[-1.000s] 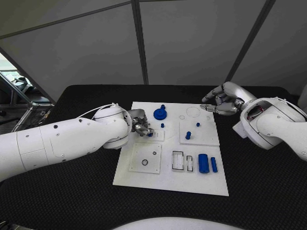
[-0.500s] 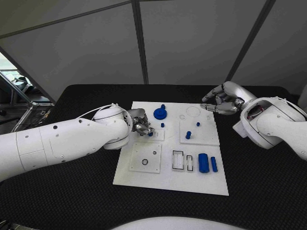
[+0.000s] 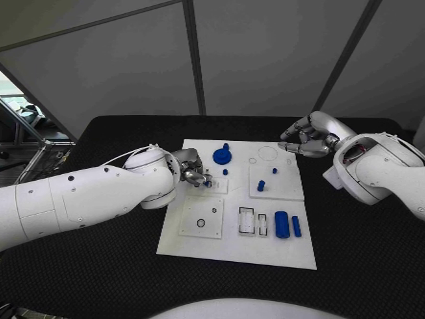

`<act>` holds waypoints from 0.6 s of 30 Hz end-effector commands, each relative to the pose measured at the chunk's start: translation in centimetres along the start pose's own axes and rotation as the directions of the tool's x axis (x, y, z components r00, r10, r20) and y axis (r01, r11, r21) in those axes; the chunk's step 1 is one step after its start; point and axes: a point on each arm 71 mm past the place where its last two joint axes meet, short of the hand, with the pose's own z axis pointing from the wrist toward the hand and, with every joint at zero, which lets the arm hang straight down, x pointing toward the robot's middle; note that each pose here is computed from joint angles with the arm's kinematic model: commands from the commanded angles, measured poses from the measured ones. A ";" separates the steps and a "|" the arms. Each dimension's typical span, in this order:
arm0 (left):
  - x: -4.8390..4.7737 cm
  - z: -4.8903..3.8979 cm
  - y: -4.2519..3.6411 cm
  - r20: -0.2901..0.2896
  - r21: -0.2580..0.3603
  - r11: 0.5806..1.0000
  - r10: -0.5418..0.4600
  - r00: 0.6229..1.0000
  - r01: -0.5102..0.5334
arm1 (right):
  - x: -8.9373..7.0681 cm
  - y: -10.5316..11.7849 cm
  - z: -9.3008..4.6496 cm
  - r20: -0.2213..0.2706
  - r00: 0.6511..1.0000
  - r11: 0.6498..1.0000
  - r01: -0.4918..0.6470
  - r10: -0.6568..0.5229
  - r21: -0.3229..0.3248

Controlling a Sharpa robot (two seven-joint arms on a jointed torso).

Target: Assemble the parts on the task board

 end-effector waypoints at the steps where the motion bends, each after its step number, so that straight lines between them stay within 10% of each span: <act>1: 0.00 0.15 0.10 0.042 0.008 1.000 -0.014 0.999 0.014 | -0.1 0.2 0.0 -0.002 1.000 1.000 0.004 -0.005 -0.014; 18: 0.71 0.56 -0.05 0.071 0.026 0.999 -0.030 0.997 0.028 | -0.1 0.2 0.1 -0.002 1.000 1.000 0.005 -0.005 -0.014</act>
